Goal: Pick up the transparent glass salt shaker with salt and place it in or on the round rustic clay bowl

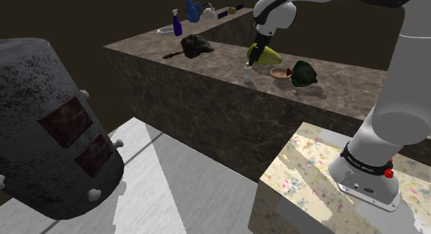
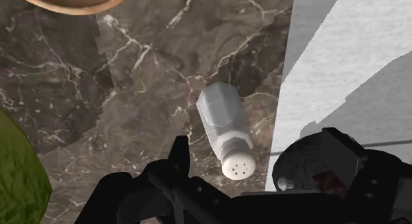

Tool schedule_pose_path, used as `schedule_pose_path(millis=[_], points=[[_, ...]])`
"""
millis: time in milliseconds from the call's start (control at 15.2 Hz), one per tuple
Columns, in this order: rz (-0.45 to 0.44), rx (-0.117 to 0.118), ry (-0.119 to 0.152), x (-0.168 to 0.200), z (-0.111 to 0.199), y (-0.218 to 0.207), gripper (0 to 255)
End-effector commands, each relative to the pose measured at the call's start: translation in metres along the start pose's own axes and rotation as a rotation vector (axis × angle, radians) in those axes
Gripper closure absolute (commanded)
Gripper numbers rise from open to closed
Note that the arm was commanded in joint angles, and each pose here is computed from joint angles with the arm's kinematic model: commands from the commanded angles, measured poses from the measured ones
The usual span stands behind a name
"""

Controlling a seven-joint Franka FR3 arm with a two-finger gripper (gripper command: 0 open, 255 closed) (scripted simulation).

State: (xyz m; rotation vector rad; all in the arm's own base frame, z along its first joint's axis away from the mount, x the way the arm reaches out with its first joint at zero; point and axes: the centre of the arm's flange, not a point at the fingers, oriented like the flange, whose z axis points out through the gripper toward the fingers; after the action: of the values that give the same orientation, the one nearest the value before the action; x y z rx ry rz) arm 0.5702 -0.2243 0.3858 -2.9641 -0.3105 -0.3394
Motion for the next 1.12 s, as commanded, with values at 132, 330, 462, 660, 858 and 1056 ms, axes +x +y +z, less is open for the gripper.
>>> schedule_pose_path(millis=[132,330,462,660,858,1056], points=[[-0.01,0.007,0.003,0.006,0.024,0.016,0],[-0.01,0.007,0.003,0.006,0.04,0.016,0],[-0.01,0.007,0.003,0.006,0.05,0.016,0],[-0.01,0.007,0.003,0.006,0.053,0.016,0],[-0.01,0.007,0.003,0.006,0.053,0.016,0],[-0.01,0.007,0.003,0.006,0.053,0.016,255]])
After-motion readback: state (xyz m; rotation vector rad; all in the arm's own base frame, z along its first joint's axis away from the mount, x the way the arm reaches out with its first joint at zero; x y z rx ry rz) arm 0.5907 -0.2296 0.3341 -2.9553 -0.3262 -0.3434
